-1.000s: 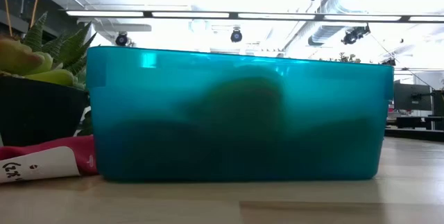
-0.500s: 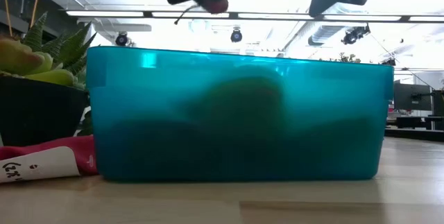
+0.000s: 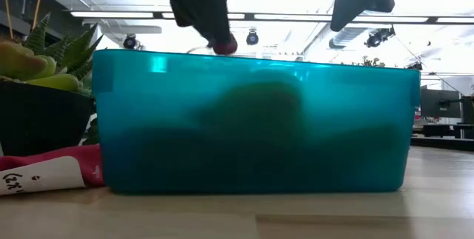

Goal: Pick and placing Produce into tupperware
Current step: Put the red cherry into the blue bin

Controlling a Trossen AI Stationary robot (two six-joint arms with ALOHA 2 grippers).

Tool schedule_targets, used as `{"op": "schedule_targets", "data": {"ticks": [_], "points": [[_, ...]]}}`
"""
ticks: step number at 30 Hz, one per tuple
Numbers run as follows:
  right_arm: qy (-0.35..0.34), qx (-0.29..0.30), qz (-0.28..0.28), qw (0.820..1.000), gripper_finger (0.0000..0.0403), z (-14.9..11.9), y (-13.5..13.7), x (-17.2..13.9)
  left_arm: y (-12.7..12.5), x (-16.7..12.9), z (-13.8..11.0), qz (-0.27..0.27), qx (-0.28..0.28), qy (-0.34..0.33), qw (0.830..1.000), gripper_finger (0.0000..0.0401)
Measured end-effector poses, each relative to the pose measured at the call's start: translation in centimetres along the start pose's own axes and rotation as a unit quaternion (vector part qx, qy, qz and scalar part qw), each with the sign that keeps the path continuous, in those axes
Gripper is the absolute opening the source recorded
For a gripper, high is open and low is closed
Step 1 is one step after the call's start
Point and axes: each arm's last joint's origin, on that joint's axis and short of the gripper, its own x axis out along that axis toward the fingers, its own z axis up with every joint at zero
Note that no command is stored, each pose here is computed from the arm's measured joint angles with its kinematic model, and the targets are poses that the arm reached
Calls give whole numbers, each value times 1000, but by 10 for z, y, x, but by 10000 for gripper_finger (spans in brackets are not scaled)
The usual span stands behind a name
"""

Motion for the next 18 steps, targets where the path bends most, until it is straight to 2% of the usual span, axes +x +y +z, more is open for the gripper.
{"op": "schedule_targets", "data": {"ticks": [9, 18], "points": [[-3, 10, -2, 1000, 2, 0, 0, 0, 0, 18, -15, 11, -3, 13, 1000, 79], [-4, 10, -2, 1000, 2, 0, 0, 0, 0, 24, -17, 12, -15, 6, 1000, 79]]}}
